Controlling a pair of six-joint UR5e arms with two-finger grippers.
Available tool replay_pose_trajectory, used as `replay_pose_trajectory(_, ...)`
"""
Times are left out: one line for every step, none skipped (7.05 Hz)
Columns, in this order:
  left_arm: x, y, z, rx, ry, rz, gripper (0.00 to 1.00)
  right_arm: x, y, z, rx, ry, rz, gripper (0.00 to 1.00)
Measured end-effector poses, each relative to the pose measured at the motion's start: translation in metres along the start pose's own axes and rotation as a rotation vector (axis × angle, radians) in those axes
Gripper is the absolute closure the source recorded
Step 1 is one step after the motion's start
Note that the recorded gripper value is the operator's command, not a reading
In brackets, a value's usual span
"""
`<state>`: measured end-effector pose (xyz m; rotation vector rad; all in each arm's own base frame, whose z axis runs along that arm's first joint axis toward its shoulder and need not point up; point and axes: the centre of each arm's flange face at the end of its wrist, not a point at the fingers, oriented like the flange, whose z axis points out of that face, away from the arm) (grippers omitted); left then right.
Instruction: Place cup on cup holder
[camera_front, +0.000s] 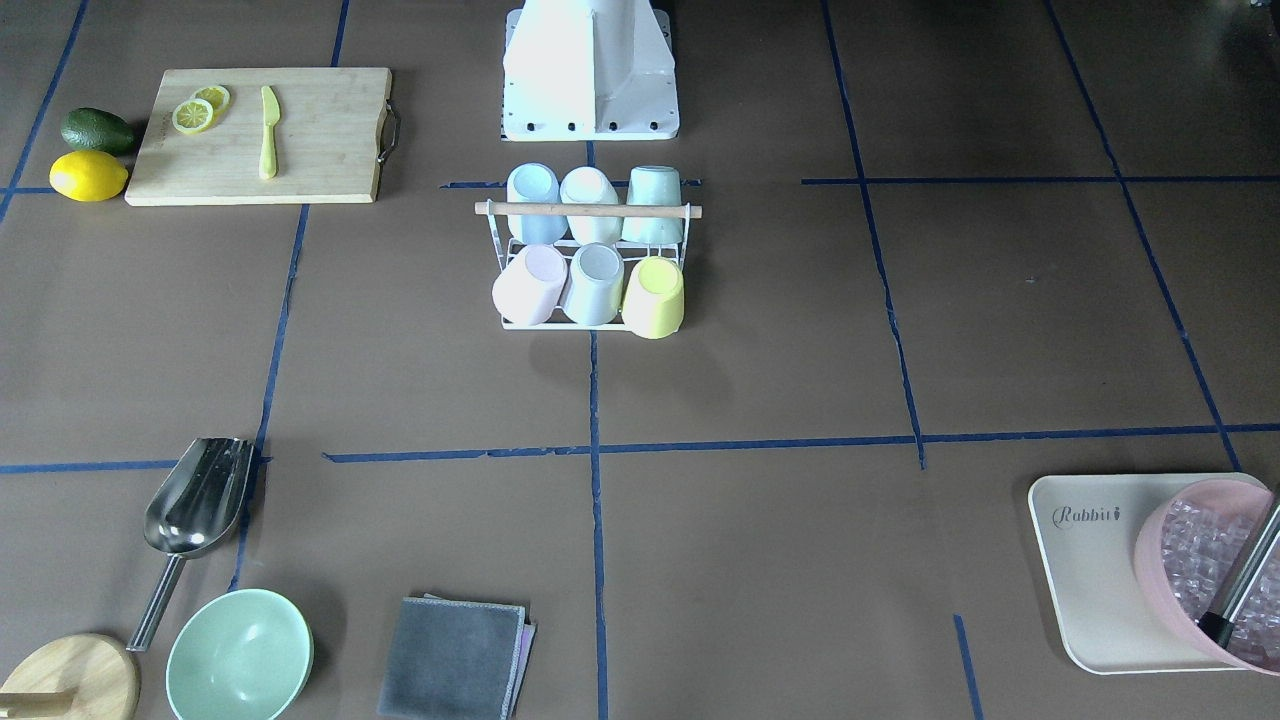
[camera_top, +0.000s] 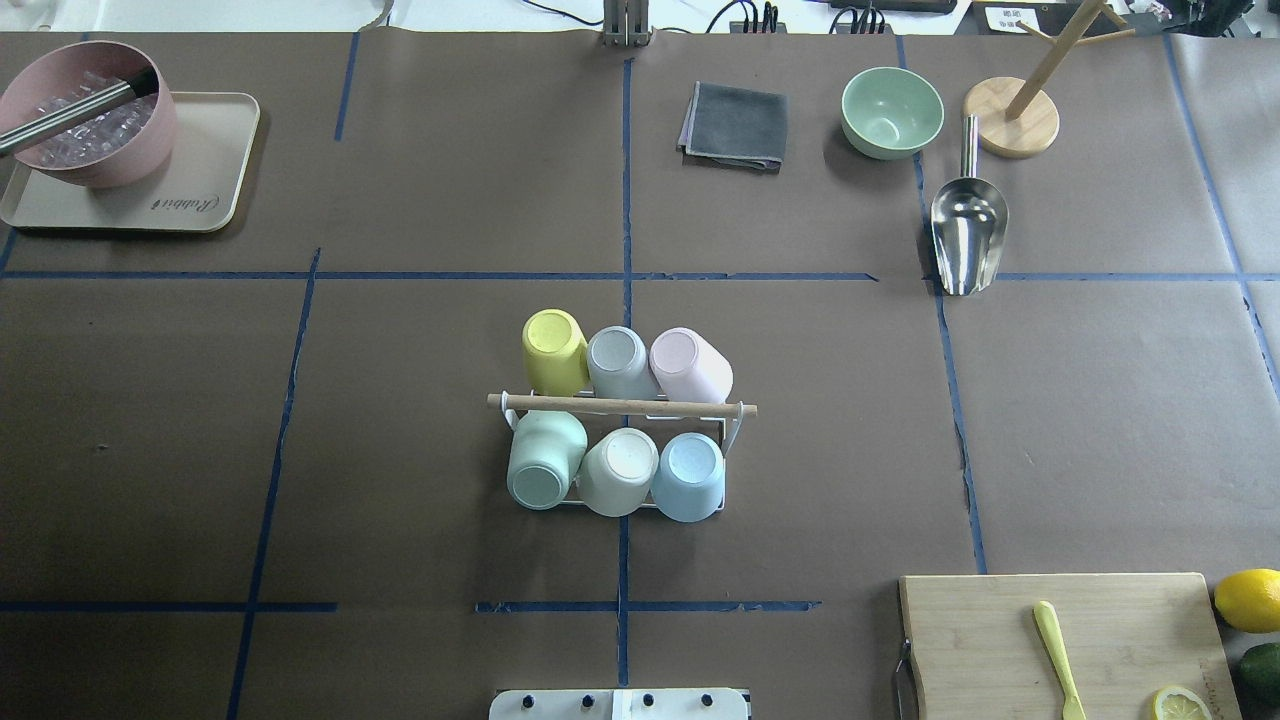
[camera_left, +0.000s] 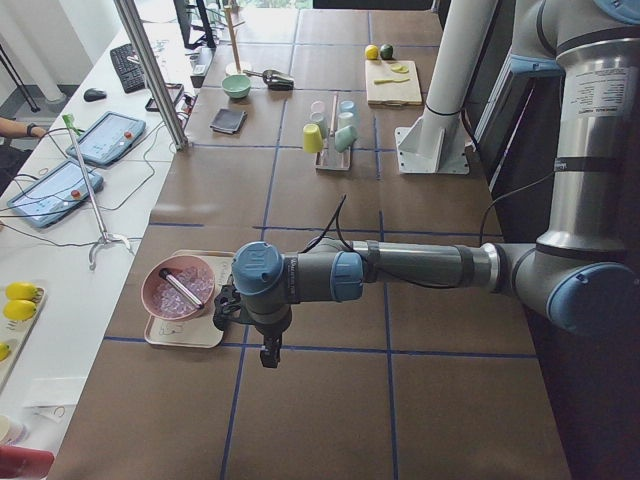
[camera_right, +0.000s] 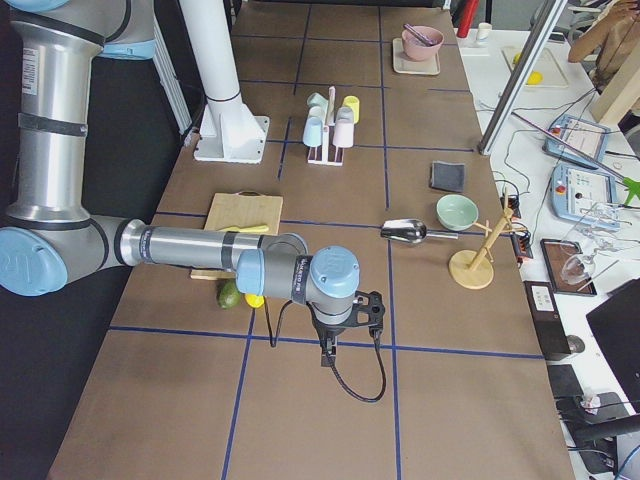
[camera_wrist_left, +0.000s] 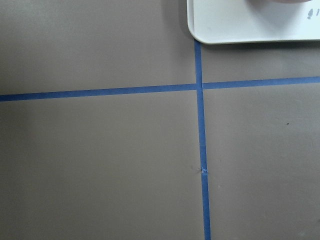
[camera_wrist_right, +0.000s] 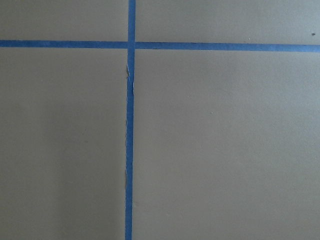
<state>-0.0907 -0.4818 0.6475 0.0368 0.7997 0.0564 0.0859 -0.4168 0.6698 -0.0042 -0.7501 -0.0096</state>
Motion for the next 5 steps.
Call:
replay_pose_trajectory(0.001, -0.0007, -0.0008, 0.002, 0.001, 0.001, 0.0, 0.0001, 0.0002, 0.0002, 0.0, 0.0, 0.0, 0.0)
replay_pose_trajectory(0.0016, -0.0011, -0.0013, 0.003, 0.001, 0.001, 0.0, 0.0001, 0.0003, 0.0002, 0.0, 0.0, 0.0, 0.0)
replay_pose_trajectory(0.0023, -0.0014, -0.002, 0.004, 0.002, 0.002, 0.0, 0.0002, 0.0003, 0.0002, 0.0, 0.0, 0.0, 0.0)
replay_pose_trajectory(0.0029, -0.0015, -0.0026, 0.005, 0.002, 0.003, 0.0, 0.0002, 0.0003, 0.0002, 0.0, 0.0, 0.0, 0.0)
replay_pose_trajectory(0.0034, -0.0016, -0.0031, 0.006, 0.001, 0.004, 0.0, 0.0001, 0.0002, 0.0001, 0.0, 0.0, 0.0, 0.0)
